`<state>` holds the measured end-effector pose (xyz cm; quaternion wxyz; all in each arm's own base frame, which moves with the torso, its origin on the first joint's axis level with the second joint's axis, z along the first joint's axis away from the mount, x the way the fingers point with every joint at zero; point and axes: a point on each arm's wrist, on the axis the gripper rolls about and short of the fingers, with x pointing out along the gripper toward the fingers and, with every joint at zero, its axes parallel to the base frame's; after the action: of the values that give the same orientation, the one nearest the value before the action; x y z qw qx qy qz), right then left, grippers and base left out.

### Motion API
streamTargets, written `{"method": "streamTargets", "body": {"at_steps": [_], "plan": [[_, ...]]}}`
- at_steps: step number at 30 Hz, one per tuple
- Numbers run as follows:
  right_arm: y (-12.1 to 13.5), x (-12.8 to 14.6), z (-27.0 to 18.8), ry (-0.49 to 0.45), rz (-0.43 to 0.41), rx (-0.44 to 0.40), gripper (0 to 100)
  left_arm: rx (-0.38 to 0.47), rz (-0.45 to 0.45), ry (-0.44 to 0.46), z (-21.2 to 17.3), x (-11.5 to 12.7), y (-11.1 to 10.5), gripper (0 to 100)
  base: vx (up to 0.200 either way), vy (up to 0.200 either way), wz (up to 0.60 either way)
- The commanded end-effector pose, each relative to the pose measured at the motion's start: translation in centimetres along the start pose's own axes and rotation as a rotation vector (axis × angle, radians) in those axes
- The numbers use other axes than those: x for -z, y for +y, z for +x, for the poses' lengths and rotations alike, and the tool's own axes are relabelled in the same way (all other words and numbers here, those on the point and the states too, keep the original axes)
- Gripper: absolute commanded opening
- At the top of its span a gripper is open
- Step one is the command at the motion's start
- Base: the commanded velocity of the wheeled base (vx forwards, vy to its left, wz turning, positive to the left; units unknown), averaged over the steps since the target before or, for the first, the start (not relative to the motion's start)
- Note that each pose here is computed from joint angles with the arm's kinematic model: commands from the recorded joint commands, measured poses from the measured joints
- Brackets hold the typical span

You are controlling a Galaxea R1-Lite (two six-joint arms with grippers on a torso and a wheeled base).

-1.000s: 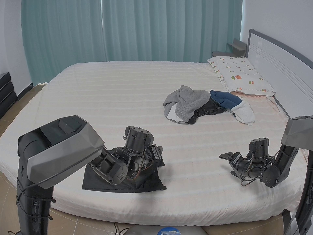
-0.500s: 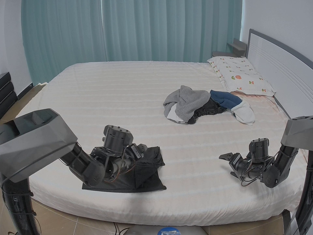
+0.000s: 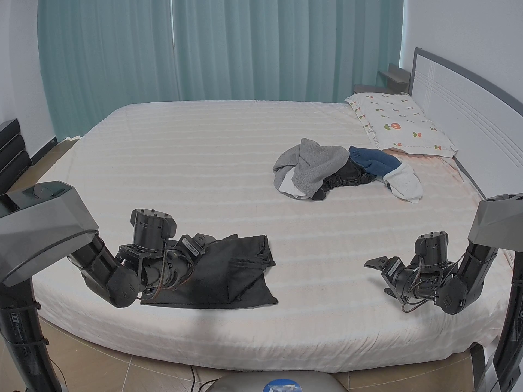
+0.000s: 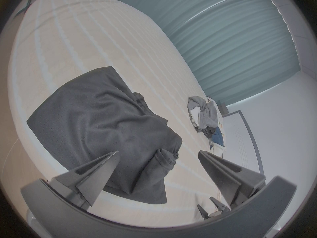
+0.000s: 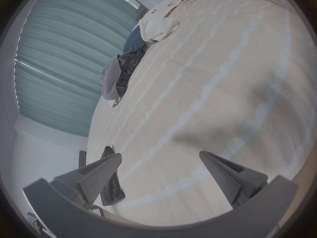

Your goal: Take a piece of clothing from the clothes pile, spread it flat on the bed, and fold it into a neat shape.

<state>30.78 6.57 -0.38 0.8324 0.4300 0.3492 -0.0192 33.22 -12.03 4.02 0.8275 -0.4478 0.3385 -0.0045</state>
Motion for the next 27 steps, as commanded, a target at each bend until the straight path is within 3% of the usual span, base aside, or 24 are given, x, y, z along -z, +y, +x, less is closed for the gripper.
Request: {"method": "streamTargets", "body": {"at_steps": [1,5,9,11,15,27], "plan": [[-0.1,0.2,0.2,0.007,-0.008,0.005,100,-0.021,-0.037,-0.018,0.5,-0.9,0.9,100,0.0,0.0,0.0],[-0.2,0.1,0.2,0.006,-0.01,0.006,100,-0.005,-0.13,-0.039,0.4,-1.9,0.8,100,0.0,0.0,0.0],[-0.1,0.2,0.2,0.006,-0.011,0.006,100,-0.004,-0.156,-0.04,0.3,-2.8,1.5,100,0.0,0.15,0.0],[-0.1,0.3,0.2,0.008,-0.013,0.005,100,-0.032,-0.183,-0.042,0.3,-3.5,2.9,100,0.0,0.2,0.0],[-0.1,0.5,0.3,0.014,-0.017,0.005,100,-0.041,-0.199,-0.034,0.8,-3.7,4.1,100,0.0,0.2,0.0],[0.0,0.6,0.5,0.018,-0.018,0.004,100,-0.019,-0.187,-0.046,0.8,-3.3,4.3,100,0.0,0.2,0.0]]}}
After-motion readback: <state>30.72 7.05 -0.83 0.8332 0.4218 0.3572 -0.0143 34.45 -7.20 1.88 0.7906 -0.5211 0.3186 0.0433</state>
